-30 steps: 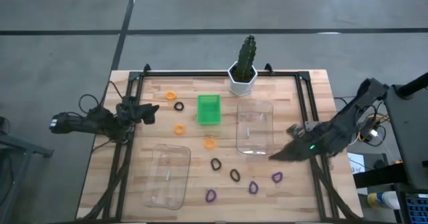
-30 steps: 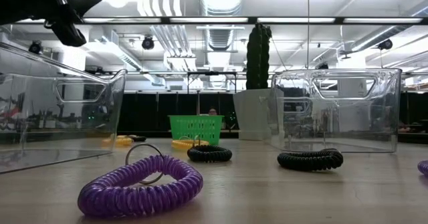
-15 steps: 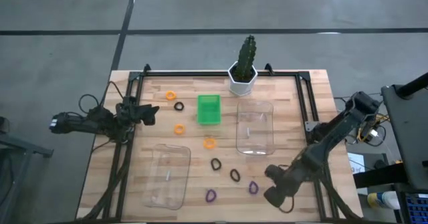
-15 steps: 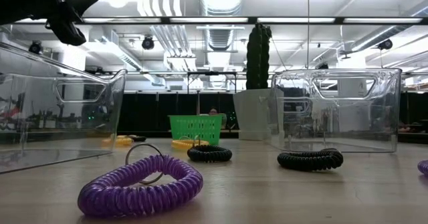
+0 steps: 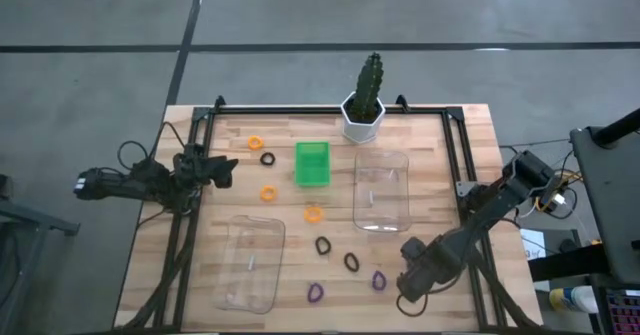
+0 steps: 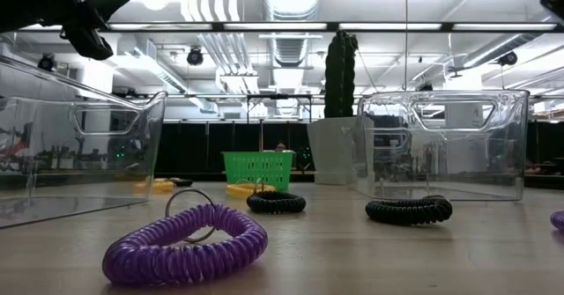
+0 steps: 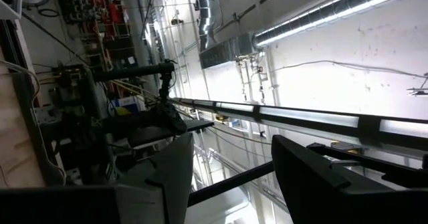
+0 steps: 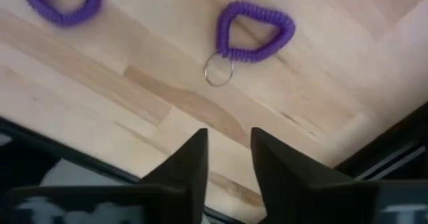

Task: Sort spring keychains
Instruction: Put the purple spring keychain into the top transparent bin

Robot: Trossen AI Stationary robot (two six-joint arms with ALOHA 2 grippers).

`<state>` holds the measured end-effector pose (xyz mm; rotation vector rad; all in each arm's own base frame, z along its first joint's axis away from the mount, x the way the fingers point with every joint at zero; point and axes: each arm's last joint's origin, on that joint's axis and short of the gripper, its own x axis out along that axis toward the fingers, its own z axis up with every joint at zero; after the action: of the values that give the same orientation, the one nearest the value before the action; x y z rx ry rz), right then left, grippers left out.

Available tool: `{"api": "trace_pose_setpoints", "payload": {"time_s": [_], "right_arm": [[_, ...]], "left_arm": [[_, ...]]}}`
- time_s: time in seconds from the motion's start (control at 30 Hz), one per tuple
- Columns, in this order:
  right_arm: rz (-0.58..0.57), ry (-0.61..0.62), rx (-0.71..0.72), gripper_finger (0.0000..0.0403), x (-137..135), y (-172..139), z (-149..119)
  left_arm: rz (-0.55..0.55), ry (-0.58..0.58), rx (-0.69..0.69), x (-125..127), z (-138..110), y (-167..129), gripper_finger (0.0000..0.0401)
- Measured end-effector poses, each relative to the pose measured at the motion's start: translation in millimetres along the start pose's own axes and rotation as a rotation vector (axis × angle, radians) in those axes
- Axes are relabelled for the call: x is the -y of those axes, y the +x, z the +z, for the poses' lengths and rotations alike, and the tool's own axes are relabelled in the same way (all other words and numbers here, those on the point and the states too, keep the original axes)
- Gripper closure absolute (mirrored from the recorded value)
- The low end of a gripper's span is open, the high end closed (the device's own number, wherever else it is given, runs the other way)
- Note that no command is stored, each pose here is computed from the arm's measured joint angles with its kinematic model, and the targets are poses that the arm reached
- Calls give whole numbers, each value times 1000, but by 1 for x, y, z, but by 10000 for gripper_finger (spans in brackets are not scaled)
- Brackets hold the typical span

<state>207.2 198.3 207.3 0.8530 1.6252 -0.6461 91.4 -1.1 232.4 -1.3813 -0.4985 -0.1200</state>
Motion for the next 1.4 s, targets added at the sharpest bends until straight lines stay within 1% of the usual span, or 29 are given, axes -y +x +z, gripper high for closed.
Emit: {"api": "trace_pose_setpoints", "payload": {"time_s": [0.13, 0.27, 0.33, 0.57, 0.63, 0.73, 1.0, 1.23, 1.4], "right_arm": [[39, -77, -1, 239, -1, 7, 1], [84, -248, 50, 211, -6, 8, 2], [77, -291, 89, 206, -5, 9, 4], [33, -325, 176, 216, 2, 19, 9], [47, -346, 192, 220, 1, 22, 10], [45, -390, 195, 226, 3, 25, 11], [20, -412, 194, 234, 10, 37, 15], [87, -421, 199, 236, 9, 48, 17], [54, -417, 196, 237, 13, 56, 19]], "left_arm": [[0, 0, 0, 0, 0, 0, 206], [0, 2, 0, 0, 0, 0, 206], [0, 5, 1, 0, 0, 0, 206], [0, 16, 1, 0, 0, 0, 206], [0, 20, 1, 0, 0, 0, 206], [0, 23, 1, 0, 0, 0, 206], [0, 23, 1, 0, 0, 0, 206], [0, 23, 1, 0, 0, 0, 206], [0, 21, 1, 0, 0, 0, 206]]}}
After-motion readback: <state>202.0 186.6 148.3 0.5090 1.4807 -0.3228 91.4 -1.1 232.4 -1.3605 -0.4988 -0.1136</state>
